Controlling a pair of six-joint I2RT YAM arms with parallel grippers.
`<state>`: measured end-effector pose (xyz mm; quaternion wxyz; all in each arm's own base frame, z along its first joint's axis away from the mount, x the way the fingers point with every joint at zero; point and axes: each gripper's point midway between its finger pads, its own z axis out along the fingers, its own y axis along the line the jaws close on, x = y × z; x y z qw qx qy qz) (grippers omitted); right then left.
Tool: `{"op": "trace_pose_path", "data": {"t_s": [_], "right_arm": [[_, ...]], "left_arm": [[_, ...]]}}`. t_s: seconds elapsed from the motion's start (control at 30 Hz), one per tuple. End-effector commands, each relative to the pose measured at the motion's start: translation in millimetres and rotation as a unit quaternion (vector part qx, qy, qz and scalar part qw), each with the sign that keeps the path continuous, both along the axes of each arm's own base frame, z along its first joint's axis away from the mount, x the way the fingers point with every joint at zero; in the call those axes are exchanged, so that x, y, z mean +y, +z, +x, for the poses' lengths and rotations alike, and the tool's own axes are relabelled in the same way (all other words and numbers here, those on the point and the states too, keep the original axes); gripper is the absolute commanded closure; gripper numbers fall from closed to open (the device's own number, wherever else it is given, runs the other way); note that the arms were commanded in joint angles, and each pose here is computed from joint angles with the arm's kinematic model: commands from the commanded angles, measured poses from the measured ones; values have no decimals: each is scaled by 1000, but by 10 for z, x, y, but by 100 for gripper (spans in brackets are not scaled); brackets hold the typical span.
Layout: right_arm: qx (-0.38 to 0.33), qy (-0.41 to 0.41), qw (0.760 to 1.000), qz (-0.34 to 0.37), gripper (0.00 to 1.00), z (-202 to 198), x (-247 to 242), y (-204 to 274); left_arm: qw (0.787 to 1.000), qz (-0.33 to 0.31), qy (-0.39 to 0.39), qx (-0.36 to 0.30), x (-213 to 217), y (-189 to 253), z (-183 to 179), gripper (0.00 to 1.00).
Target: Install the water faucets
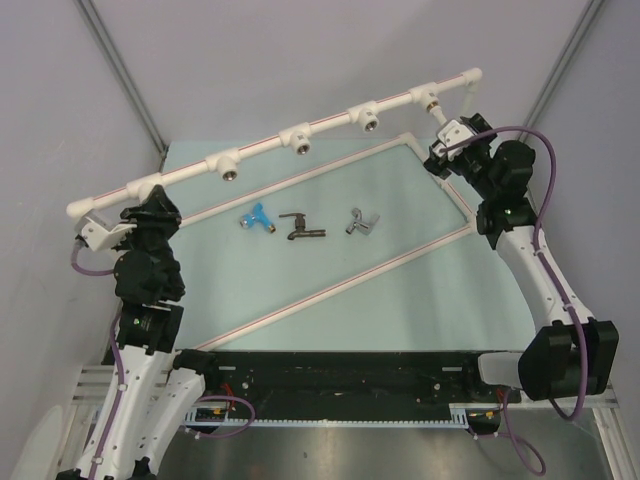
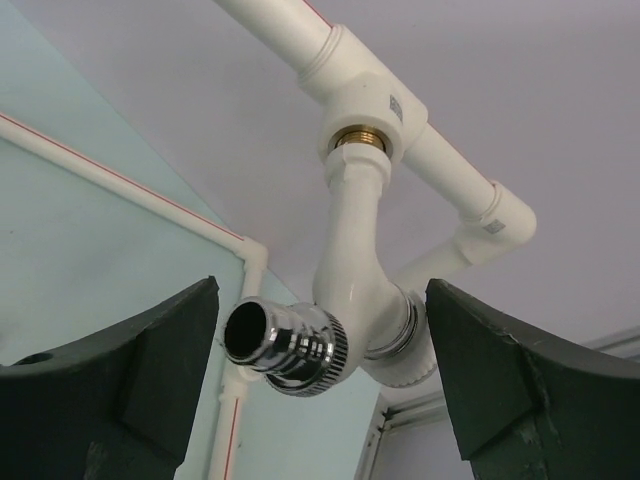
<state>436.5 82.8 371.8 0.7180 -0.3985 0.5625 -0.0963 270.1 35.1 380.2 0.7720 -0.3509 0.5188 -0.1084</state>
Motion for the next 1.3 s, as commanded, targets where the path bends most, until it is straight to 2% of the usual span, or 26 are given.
{"op": "trace_pose_path", "data": {"t_s": [0.0,0.13,0.17,0.27,0.43,0.57,0.7,0.73,0.8,0.83,0.93,0.97,1.03,1.07,1.13,1.17,1.27], "right_arm": [[-27,18,999,25,18,74,77,243],[-24,27,998,48,36,110,118,254],[-18,30,998,59,45,108,133,248],[-13,41,996,80,59,101,177,263],[-2,71,987,145,77,59,224,366],[23,101,969,223,93,20,265,448],[60,130,936,323,100,-12,312,543],[87,138,915,370,100,-22,337,550],[109,150,888,420,100,-17,350,581],[143,161,855,472,100,-42,386,598],[186,174,801,542,100,-28,387,610],[215,182,765,579,100,-38,417,617],[238,191,731,610,100,-19,441,608],[257,198,701,635,100,-36,459,630],[269,209,674,656,100,-35,471,648],[286,212,643,678,100,-41,475,639],[303,219,599,708,97,-29,470,577]], "left_arm": [[998,38,-37,37,-151,-112,44,99],[998,39,-35,38,-142,-120,45,99],[998,39,-36,38,-145,-117,41,99],[998,39,-37,38,-148,-116,42,99],[998,40,-36,38,-147,-127,39,99],[998,38,-38,34,-148,-118,28,99],[998,38,-38,33,-146,-128,21,99],[998,37,-37,31,-141,-124,18,99],[998,36,-38,29,-143,-129,17,100],[998,36,-38,27,-145,-125,15,100],[998,35,-45,24,-165,-125,15,100],[998,35,-45,22,-167,-121,13,100],[998,36,-47,20,-169,-127,7,100],[998,34,-46,19,-165,-122,3,100],[998,34,-47,17,-164,-124,-3,100],[998,33,-48,13,-165,-116,-14,100],[998,35,-49,10,-161,-104,-25,100]]}}
